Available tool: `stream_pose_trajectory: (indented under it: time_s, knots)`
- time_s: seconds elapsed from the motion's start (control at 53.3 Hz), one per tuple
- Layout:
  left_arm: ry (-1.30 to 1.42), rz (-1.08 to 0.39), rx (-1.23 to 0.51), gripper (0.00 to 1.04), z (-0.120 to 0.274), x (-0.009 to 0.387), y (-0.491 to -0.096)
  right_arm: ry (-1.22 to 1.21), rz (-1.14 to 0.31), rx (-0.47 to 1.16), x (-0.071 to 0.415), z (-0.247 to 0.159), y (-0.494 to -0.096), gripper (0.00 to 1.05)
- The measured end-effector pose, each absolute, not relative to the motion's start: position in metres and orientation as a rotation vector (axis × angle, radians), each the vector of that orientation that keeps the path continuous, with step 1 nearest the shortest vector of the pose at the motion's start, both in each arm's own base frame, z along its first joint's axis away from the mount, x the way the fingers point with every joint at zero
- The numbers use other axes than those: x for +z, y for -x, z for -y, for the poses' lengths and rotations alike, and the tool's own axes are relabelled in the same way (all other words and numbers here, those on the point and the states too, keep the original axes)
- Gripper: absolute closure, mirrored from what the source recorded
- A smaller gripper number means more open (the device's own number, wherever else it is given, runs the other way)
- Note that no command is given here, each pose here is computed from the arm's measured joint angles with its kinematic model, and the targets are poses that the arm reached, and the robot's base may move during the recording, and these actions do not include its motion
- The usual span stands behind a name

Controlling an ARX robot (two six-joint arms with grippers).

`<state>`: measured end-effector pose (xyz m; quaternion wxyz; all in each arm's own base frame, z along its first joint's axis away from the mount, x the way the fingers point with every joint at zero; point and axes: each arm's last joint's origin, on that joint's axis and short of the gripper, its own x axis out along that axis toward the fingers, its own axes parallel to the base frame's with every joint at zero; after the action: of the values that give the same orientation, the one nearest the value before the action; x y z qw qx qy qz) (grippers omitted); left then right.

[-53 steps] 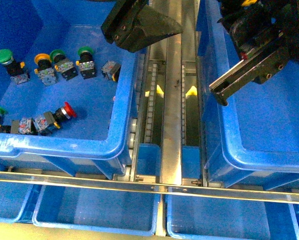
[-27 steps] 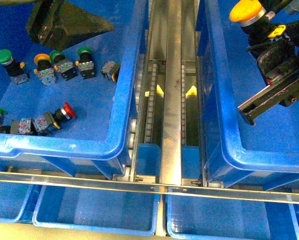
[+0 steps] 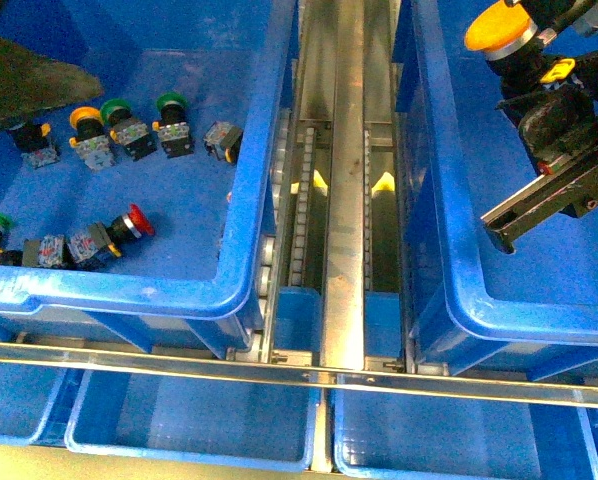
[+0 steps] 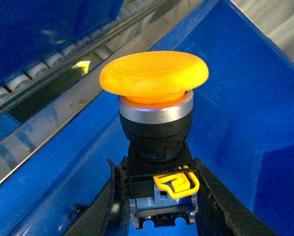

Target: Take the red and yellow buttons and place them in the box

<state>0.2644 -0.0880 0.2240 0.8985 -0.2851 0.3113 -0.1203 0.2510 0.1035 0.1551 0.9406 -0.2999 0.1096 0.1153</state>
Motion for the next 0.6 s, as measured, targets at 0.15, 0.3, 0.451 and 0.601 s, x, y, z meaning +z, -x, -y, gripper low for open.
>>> stream_pose_trajectory:
  time_s: [0.15, 0.3, 0.451, 0.601]
  knots:
    - [0.495, -0.617, -0.174, 0.08, 0.068, 0.21, -0.233, 0.59, -0.227, 0.206, 0.16, -0.094, -0.252, 0.78]
    - [0.404, -0.555, -0.087, 0.08, 0.047, 0.196, -0.205, 0.555, -0.23, 0.171, 0.168, -0.083, -0.251, 0.78]
    - [0.19, -0.209, 0.009, 0.26, 0.029, 0.174, -0.187, 0.472, -0.226, 0.112, 0.185, -0.07, -0.242, 0.78]
    - [0.068, -0.022, -0.011, 0.49, 0.021, 0.176, -0.171, 0.424, -0.242, 0.056, 0.192, -0.066, -0.234, 0.78]
